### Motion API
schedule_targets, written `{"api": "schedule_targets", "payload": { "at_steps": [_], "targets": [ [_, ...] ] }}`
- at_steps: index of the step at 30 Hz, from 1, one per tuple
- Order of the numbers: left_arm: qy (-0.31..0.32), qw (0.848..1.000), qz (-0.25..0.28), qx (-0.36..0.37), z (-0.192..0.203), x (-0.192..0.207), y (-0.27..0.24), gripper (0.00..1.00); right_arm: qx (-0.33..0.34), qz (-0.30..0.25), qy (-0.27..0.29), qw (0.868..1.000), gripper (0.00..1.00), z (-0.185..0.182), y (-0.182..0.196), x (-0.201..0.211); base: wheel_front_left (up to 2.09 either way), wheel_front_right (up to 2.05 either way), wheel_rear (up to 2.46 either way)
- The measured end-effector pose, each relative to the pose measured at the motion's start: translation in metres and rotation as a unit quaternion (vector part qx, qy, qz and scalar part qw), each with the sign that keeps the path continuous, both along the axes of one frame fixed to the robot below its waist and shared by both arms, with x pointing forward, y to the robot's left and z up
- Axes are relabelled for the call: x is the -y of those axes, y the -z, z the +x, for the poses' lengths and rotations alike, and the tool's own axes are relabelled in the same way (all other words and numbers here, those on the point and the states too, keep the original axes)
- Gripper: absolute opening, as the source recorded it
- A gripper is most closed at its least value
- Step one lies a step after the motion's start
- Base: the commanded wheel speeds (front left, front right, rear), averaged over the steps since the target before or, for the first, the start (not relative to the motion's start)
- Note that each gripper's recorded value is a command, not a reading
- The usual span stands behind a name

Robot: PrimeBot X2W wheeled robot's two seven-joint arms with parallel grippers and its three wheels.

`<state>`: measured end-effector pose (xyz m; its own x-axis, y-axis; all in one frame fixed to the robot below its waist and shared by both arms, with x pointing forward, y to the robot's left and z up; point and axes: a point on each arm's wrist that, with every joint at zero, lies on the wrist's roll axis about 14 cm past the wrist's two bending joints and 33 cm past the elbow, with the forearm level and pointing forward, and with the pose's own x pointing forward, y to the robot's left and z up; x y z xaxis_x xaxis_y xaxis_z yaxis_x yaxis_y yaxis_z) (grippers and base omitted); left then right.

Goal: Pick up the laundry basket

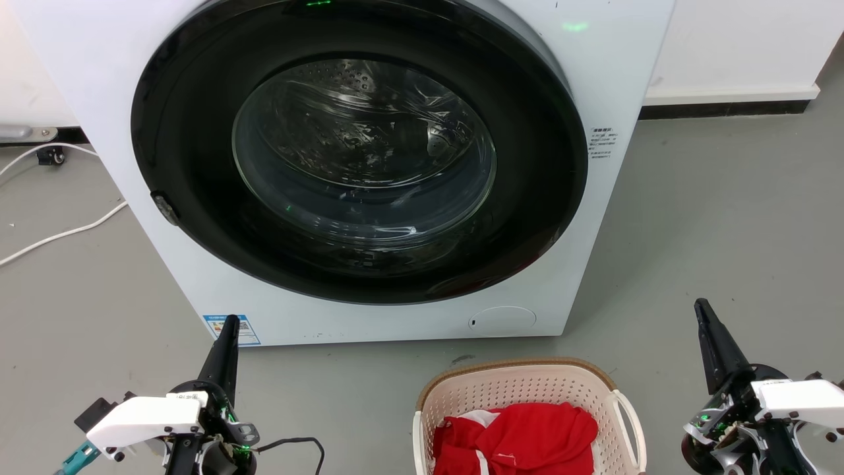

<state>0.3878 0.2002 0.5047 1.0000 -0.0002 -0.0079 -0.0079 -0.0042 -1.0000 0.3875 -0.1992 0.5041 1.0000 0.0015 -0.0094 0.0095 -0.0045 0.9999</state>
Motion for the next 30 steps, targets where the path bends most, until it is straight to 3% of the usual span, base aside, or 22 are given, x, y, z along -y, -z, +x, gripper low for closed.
{"api": "schedule_targets", "payload": {
  "at_steps": [25, 26, 30],
  "targets": [
    [0.0, 1.0, 0.0, 0.0, 0.0, 0.0, 0.0, 0.0, 0.0, 0.0, 0.0, 1.0, 0.0, 0.0, 0.0, 0.0, 0.0, 0.0, 0.0],
    [0.0, 1.0, 0.0, -0.002, 0.0, 0.0, 0.001, 1.0, -0.002, 0.0, 0.0, 1.0, 1.0, 0.0, 0.001, 0.0, 0.0, 0.0, 0.0],
    [-0.001, 0.999, -0.004, -0.035, -0.01, 0.001, 0.024, 1.0, -0.035, 0.004, 0.002, 0.999, 1.0, -0.011, 0.024, 0.0, 0.0, 0.0, 0.0]
  ]
}}
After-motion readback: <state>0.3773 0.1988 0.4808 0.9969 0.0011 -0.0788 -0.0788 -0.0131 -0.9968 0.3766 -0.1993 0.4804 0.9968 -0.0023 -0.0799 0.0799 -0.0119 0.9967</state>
